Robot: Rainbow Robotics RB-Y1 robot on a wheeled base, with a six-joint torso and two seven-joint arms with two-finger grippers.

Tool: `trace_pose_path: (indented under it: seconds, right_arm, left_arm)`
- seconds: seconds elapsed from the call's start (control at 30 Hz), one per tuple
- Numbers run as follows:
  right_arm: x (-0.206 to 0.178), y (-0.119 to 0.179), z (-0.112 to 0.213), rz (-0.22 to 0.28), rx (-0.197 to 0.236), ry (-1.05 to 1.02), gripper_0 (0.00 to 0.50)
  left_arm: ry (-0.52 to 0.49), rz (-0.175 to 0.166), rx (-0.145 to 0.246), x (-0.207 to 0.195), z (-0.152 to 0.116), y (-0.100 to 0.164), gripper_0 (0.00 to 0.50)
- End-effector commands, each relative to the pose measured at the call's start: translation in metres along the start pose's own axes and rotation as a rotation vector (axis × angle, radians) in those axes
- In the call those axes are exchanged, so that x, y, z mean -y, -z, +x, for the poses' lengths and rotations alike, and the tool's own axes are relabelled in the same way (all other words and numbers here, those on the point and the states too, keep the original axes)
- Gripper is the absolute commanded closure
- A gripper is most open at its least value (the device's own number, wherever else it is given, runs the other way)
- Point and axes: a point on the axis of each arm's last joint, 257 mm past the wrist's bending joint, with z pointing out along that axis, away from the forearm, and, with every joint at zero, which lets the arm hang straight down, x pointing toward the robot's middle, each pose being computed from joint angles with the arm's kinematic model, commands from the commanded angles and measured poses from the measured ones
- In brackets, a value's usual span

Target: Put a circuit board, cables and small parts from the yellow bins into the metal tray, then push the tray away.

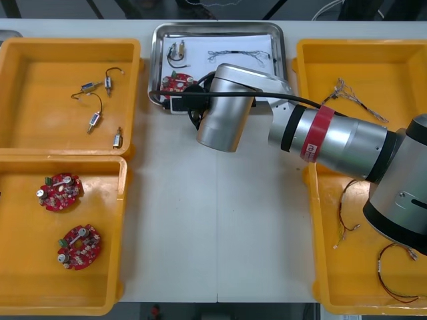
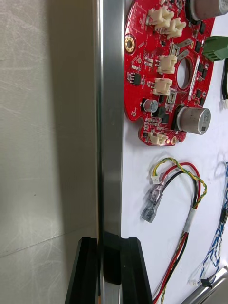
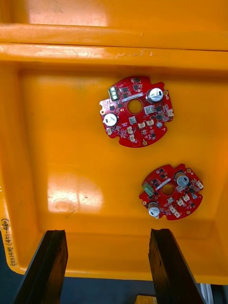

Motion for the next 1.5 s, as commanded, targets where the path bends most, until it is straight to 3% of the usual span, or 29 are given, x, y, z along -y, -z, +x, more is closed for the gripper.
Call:
trace_pose_path:
  seconds: [0.03,0.07,0.13,0.3,0.43,0.87,1.2,1.33,1.5]
  right_arm:
    - [0.045,0.019,-0.032,0.081,0.052,0.037,0.109]
    - [0.045,0.019,-0.032,0.084,0.051,0.040,0.027]
    - [0.046,0.019,-0.031,0.085,0.051,0.045,0.000]
    - [0.047,0.022,-0.030,0.089,0.039,0.059,0.000]
    - [0.043,0.037,-0.028,0.065,0.003,0.059,0.000]
    - [-0.013,0.110,-0.008,-0.087,-0.016,-0.021,0.000]
    - [-0.055,0.162,0.058,-0.209,-0.121,-0.162,0.000]
    - [-0.054,0.172,0.070,-0.213,-0.089,-0.265,0.000]
    - [-0.043,0.190,0.092,-0.179,-0.047,-0.502,0.000]
  left_arm:
    - [-0.100,-0.043,0.010,-0.011,0.000,0.011,0.000]
    - [-0.100,-0.043,0.010,-0.011,0.000,0.011,0.000]
    - [-0.100,-0.043,0.010,-0.011,0.000,0.011,0.000]
    - [-0.100,-0.043,0.010,-0.011,0.000,0.011,0.000]
    - [-0.100,-0.043,0.010,-0.011,0.000,0.011,0.000]
    - [-0.100,-0.043,0.010,-0.011,0.000,0.011,0.000]
    - [-0.100,-0.043,0.010,-0.011,0.000,0.011,0.000]
    - [-0.100,-0.043,0.010,-0.011,0.000,0.011,0.000]
    - [-0.100,-0.043,0.010,-0.011,0.000,0.011,0.000]
